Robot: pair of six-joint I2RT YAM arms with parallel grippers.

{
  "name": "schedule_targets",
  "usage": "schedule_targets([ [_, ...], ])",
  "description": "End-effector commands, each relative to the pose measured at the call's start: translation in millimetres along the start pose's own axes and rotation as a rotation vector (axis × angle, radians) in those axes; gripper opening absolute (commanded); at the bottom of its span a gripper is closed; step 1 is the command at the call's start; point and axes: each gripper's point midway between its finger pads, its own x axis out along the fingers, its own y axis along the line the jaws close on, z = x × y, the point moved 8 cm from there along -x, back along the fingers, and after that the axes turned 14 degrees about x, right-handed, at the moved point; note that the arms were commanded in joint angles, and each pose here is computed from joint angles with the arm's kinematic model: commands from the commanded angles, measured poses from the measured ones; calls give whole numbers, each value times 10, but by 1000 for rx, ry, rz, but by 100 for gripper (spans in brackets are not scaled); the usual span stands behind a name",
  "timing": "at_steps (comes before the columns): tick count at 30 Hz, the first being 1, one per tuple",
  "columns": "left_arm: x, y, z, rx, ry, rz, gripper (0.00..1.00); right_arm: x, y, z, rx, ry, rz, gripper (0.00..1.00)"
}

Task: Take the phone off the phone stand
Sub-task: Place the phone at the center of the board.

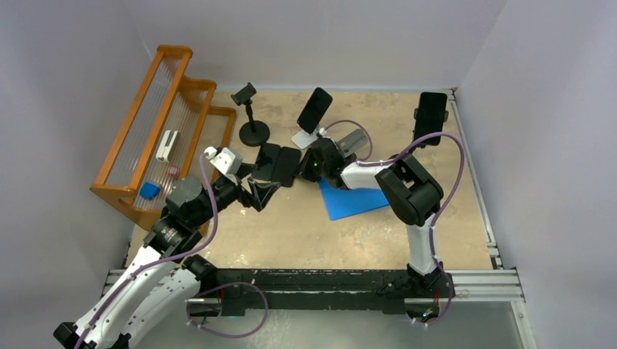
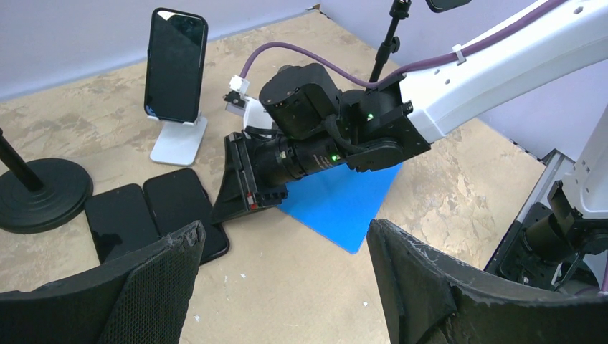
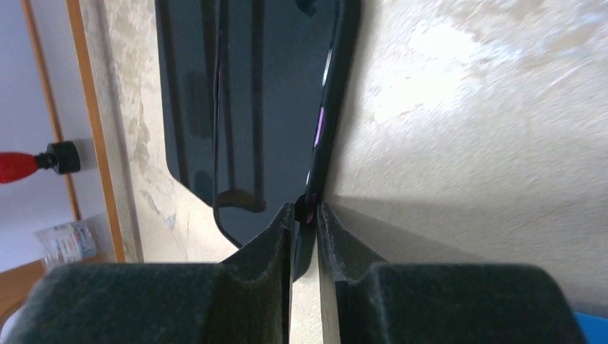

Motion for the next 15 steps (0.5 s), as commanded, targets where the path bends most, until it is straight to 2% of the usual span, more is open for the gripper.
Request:
schedule_targets([
  [1, -1, 6, 93, 22, -42, -5, 82, -39, 209, -186, -36, 65, 66, 18],
  [15, -7, 1, 91, 22, -43, -6, 82, -139, 36, -21, 58, 1, 21, 18],
])
